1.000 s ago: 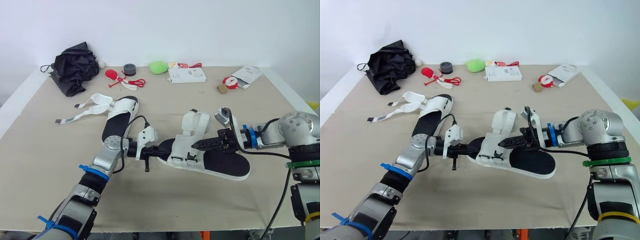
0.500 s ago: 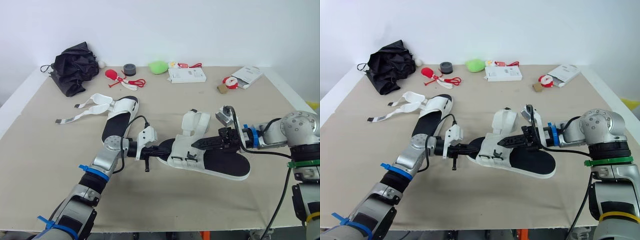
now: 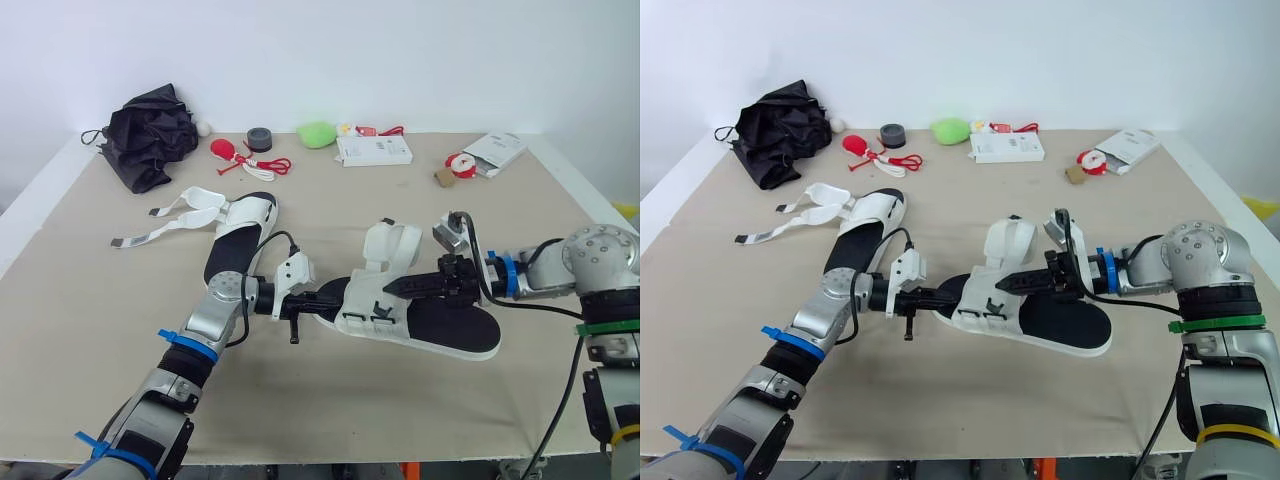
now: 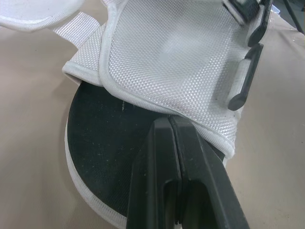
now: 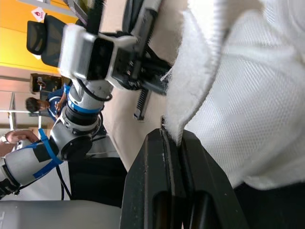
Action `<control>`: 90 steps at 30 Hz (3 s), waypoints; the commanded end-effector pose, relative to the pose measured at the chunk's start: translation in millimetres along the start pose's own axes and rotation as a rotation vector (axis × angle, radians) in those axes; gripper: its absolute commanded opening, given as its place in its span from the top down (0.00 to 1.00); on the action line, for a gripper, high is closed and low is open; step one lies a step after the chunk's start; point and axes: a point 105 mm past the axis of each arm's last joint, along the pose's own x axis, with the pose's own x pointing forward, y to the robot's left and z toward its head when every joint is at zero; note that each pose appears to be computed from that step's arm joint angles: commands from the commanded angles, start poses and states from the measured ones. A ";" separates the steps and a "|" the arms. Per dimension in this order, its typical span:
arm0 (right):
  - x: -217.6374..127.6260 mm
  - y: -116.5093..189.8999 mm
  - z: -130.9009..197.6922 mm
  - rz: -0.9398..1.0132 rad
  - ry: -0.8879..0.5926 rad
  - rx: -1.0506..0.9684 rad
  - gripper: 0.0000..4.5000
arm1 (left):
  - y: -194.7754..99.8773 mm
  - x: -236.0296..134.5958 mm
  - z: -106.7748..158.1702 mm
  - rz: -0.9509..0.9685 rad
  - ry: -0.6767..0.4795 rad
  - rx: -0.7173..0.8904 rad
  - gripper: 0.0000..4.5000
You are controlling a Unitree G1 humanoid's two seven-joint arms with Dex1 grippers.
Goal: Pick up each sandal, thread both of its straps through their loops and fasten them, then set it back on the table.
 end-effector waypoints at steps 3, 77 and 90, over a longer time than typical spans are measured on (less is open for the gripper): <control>0.9 8.7 -6.5 0.027 0.019 -0.033 0.98 | -16.0 -2.5 -56.9 -0.017 0.166 -0.179 1.00; 11.5 16.2 -77.7 -0.303 -0.061 -0.721 0.32 | -13.0 2.5 -51.6 -0.083 0.188 -0.152 1.00; 31.0 18.0 -60.8 -0.236 -0.176 -0.642 0.51 | -16.7 -0.4 -54.4 -0.074 0.187 -0.161 1.00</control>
